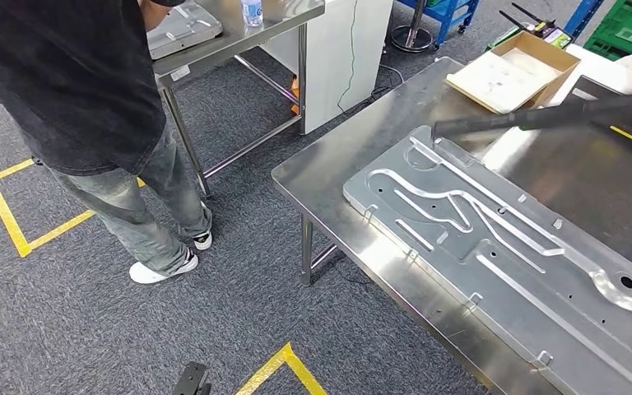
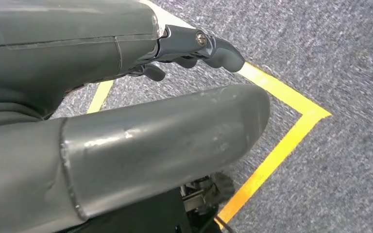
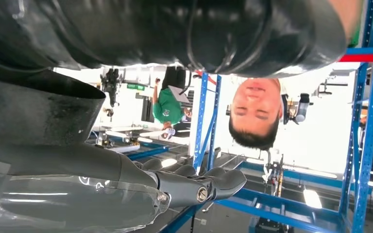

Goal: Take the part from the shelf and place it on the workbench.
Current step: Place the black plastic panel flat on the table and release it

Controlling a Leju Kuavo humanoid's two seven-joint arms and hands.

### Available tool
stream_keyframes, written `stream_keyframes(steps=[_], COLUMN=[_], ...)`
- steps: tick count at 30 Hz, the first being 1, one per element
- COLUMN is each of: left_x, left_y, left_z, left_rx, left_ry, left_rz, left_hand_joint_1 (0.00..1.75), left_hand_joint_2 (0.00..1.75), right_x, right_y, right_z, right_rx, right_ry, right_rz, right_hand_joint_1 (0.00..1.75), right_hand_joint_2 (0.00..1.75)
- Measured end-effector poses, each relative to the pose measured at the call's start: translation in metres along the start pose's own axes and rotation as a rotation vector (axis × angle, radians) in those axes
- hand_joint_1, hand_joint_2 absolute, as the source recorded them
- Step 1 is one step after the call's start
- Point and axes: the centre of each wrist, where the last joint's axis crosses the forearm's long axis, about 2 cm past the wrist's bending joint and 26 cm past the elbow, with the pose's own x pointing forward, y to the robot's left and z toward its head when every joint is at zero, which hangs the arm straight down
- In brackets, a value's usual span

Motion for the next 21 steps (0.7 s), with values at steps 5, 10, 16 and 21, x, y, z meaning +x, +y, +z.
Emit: stream_keyframes(steps=[5,10,16,21], left_x=[0.0,0.001,0.0,0.0], left_y=[0.0,0.0,0.001,0.004], left_z=[0.0,0.0,0.0,0.0], left_rx=[-0.001,-0.002,0.012,0.023], left_ry=[-0.001,-0.002,0.01,0.027], left_rz=[-0.001,-0.001,-0.01,-0.019], left_hand_joint_1=[0.0,0.0,0.0,0.0], left_hand_joint_2=[0.0,0.0,0.0,0.0], right_x=[-0.002,-0.003,-0.006,-0.019], right_y=[-0.002,-0.004,0.008,0.025], right_z=[0.0,0.0,0.005,0.013], right_rx=[-0.007,0.018,-0.047,-0.089], right_ry=[0.004,0.0,-0.022,0.0], right_rz=[-0.004,-0.046,-0.176,-0.226], right_hand_joint_1=[0.0,0.0,0.0,0.0], right_hand_joint_2=[0.0,0.0,0.0,0.0])
